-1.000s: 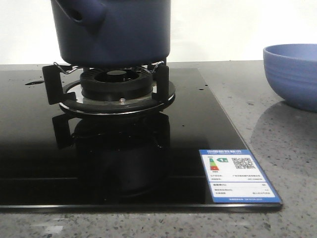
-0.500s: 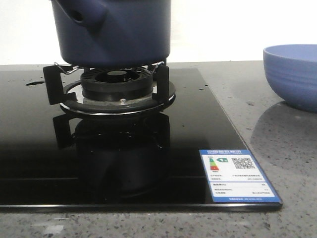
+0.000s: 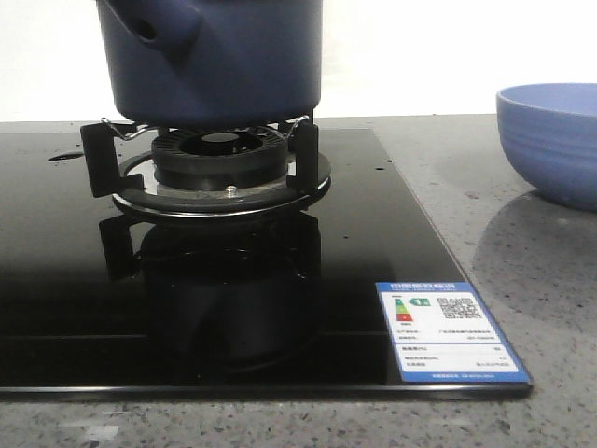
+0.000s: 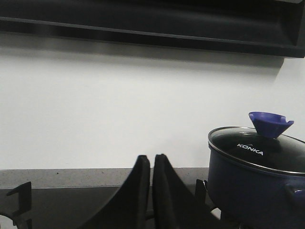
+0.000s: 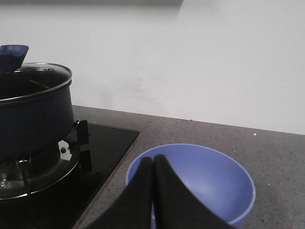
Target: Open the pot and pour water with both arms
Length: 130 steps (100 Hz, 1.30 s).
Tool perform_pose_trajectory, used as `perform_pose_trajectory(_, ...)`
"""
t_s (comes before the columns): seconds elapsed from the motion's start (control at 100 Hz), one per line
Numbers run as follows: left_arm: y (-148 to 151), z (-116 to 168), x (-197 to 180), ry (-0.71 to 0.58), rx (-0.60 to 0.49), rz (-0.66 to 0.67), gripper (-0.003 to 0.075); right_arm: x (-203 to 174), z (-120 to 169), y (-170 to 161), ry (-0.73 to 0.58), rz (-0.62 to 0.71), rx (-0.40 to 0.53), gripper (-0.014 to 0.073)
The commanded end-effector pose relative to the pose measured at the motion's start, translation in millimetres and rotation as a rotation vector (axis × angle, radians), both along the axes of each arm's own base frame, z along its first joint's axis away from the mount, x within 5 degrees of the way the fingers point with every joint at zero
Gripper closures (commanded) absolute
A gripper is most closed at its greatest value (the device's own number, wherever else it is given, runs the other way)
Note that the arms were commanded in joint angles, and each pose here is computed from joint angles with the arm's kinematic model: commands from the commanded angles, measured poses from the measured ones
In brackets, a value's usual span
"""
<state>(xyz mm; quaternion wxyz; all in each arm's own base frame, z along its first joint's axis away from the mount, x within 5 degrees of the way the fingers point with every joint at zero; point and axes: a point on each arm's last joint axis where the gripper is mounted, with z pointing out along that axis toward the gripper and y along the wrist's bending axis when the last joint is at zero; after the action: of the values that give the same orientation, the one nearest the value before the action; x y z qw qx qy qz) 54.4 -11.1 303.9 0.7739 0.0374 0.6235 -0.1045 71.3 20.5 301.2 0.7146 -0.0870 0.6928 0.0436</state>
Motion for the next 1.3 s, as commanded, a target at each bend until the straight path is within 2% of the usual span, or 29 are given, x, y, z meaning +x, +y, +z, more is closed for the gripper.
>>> perform_pose_trajectory(0.0,4,10,0,-0.033,-0.023,0.037,0.0741,0,10,-3,-0.036,-0.032,0.023,0.0657)
perform_pose_trajectory(0.33,4,9,0,-0.033,-0.026,0.04,0.0741,0,10,-3,-0.036,-0.032,0.023,0.0657)
perform_pose_trajectory(0.48,3,4,1,-0.039,0.112,0.065,0.0741,0,10,-3,-0.036,-0.032,0.023,0.0657)
perform_pose_trajectory(0.51,3,2,2,-0.029,0.074,0.065,0.0741,0,10,-3,-0.036,-0.032,0.023,0.0657)
perform_pose_trajectory(0.53,3,0,2,-0.03,0.098,0.077,0.0741,0,10,-3,-0.036,-0.032,0.023,0.0657)
perform_pose_trajectory(0.54,3,-2,2,-0.021,0.066,0.072,0.0741,0,10,-3,-0.036,-0.032,0.023,0.0657)
perform_pose_trajectory(0.55,4,-3,2,-0.023,0.093,0.083,0.0741,0,10,-3,-0.036,-0.032,0.023,0.0657)
perform_pose_trajectory(0.56,4,-5,3,-0.014,0.064,0.079,0.0741,0,10,-3,-0.036,-0.032,0.023,0.0657)
perform_pose_trajectory(0.58,4,-7,2,-0.015,0.088,0.091,0.0741,0,10,-3,-0.036,-0.032,0.023,0.0657)
perform_pose_trajectory(0.59,4,-9,2,-0.005,0.061,0.087,0.0741,0,10,-3,-0.036,-0.032,0.023,0.0657)
perform_pose_trajectory(0.6,5,-10,2,-0.008,0.086,0.099,0.0741,0,10,-3,-0.036,-0.032,0.023,0.0657)
perform_pose_trajectory(0.61,5,-13,2,0.002,0.061,0.095,0.0741,0,10,-3,-0.036,-0.032,0.023,0.0657)
perform_pose_trajectory(0.65,6,-19,2,0.009,0.073,0.115,0.0741,0,10,-3,-0.036,-0.032,0.023,0.0657)
perform_pose_trajectory(0.88,11,-73,-3,0.06,-0.016,0.188,0.0741,0,10,-3,-0.036,-0.032,0.023,0.0657)
perform_pose_trajectory(1.01,12,-96,0,0.11,-0.028,0.211,0.0741,0,10,-3,-0.036,-0.032,0.023,0.0657)
perform_pose_trajectory(1.29,12,-98,1,0.124,-0.028,0.211,0.0741,0,10,-3,-0.036,-0.032,0.023,0.0657)
